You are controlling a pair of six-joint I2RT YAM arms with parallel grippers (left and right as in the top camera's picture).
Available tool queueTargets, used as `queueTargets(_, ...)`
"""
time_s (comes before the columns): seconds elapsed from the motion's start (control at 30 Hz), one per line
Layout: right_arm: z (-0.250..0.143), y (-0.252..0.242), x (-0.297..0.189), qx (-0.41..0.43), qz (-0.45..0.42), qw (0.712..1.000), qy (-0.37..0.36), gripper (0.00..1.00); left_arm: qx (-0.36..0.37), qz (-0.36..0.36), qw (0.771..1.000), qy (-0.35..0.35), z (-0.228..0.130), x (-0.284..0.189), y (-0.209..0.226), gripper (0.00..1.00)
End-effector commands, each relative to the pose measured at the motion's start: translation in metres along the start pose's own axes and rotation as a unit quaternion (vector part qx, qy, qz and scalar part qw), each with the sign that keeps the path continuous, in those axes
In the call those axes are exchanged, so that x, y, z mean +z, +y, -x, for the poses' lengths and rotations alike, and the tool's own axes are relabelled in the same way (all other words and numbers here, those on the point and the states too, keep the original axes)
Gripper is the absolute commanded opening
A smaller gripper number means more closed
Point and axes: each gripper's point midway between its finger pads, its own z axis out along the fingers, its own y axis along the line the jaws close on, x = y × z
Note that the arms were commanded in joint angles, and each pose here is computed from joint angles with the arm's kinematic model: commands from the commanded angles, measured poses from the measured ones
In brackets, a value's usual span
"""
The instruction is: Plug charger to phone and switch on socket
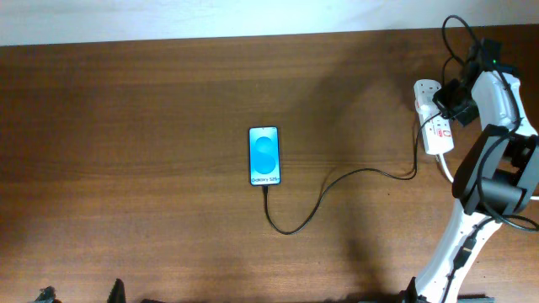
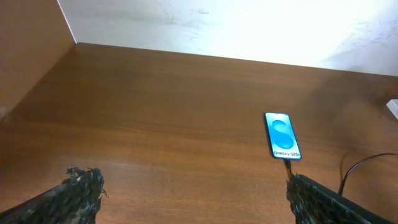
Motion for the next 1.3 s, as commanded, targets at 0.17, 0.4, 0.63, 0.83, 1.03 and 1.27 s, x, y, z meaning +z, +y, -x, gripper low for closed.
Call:
queueTargets(0.17, -0.057, 0.061, 0.016, -0.093, 0.058, 0.992, 0.061, 0.04, 0.005, 0.008, 1.000, -0.003, 0.000, -0.001, 0.003, 0.99)
queueTargets(0.4, -0.034, 0.055, 0.001, -0.067, 0.074, 0.993, 0.058, 0.04, 0.005, 0.009, 1.000, -0.002, -0.001, -0.001, 0.003, 0.99)
queueTargets(0.63, -0.030, 0.055, -0.007, -0.022, 0.110, 0.990, 0.087, 0.04, 0.005, 0.009, 1.000, -0.002, -0.001, -0.001, 0.003, 0.99)
queueTargets(0.83, -0.036, 0.052, 0.005, -0.007, 0.101, 0.990, 0.102, 0.04, 0.005, 0.009, 1.000, -0.002, -0.001, -0.001, 0.003, 0.99)
queueTargets(1.03, -0.054, 0.040, 0.026, -0.006, 0.073, 0.988, 0.138, 0.04, 0.007, 0.010, 1.000, 0.005, -0.005, -0.001, 0.004, 0.99)
queueTargets(1.27, -0.070, 0.056, 0.024, -0.025, 0.079, 0.986, 0.148, 0.04, 0.010, 0.012, 1.000, 0.014, -0.009, -0.001, 0.005, 0.99)
